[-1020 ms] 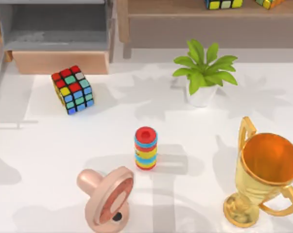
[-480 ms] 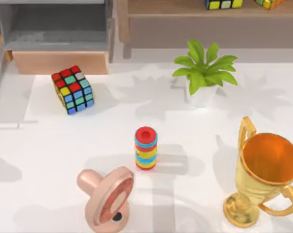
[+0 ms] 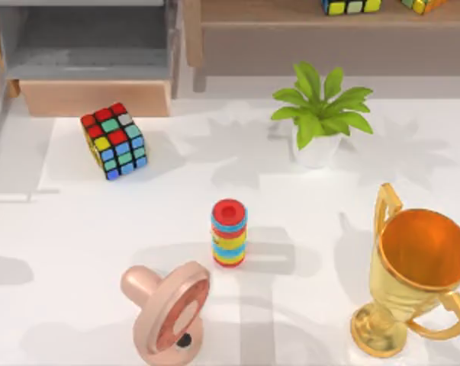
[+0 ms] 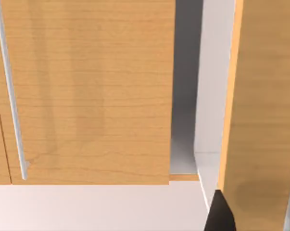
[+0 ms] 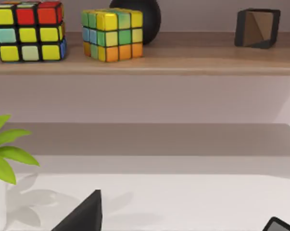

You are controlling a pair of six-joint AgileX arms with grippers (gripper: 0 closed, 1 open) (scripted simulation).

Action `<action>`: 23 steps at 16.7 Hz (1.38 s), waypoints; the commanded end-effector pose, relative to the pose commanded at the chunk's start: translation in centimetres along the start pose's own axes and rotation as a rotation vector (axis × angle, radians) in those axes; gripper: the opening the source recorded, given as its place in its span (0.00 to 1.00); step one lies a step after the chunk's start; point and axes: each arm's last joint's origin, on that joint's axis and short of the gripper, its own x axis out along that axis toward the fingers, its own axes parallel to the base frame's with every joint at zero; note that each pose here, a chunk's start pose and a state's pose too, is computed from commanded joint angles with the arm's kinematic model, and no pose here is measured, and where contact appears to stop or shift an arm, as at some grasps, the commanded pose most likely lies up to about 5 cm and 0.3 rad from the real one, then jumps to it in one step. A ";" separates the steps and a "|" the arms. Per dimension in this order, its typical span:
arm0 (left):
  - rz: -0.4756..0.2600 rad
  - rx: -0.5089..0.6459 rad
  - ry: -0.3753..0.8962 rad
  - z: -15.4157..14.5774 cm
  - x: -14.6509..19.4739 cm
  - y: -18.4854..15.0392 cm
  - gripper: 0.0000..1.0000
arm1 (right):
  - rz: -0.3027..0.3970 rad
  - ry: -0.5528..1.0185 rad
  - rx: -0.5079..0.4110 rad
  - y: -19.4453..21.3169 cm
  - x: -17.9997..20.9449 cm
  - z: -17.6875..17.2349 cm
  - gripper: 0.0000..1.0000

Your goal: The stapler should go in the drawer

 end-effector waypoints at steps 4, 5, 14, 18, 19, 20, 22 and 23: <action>0.000 0.000 0.000 0.0 0.0 0.0 0.00 | 0.000 0.000 0.000 0.0 0.0 0.0 1.00; 0.000 0.000 0.000 0.0 0.0 0.0 0.00 | 0.000 0.000 0.000 0.0 0.0 0.0 1.00; -0.012 -0.010 0.004 -0.2 1.8 -0.3 0.00 | 0.000 0.000 0.000 0.0 0.0 0.0 1.00; -0.015 -0.018 0.003 -0.2 5.4 -0.4 0.00 | 0.000 0.000 0.000 0.0 0.0 0.0 1.00; -0.015 -0.017 0.003 -0.1 6.0 -0.4 0.00 | 0.000 0.000 0.000 0.0 0.0 0.0 1.00; -0.016 -0.016 0.002 0.0 6.2 -0.4 0.00 | 0.000 0.000 0.000 0.0 0.0 0.0 1.00; -0.016 -0.016 0.002 0.0 6.3 -0.4 0.00 | 0.000 0.000 0.000 0.0 0.0 0.0 1.00; -0.022 -0.022 0.008 -0.2 6.0 -0.5 0.00 | 0.000 0.000 0.000 0.0 0.0 0.0 1.00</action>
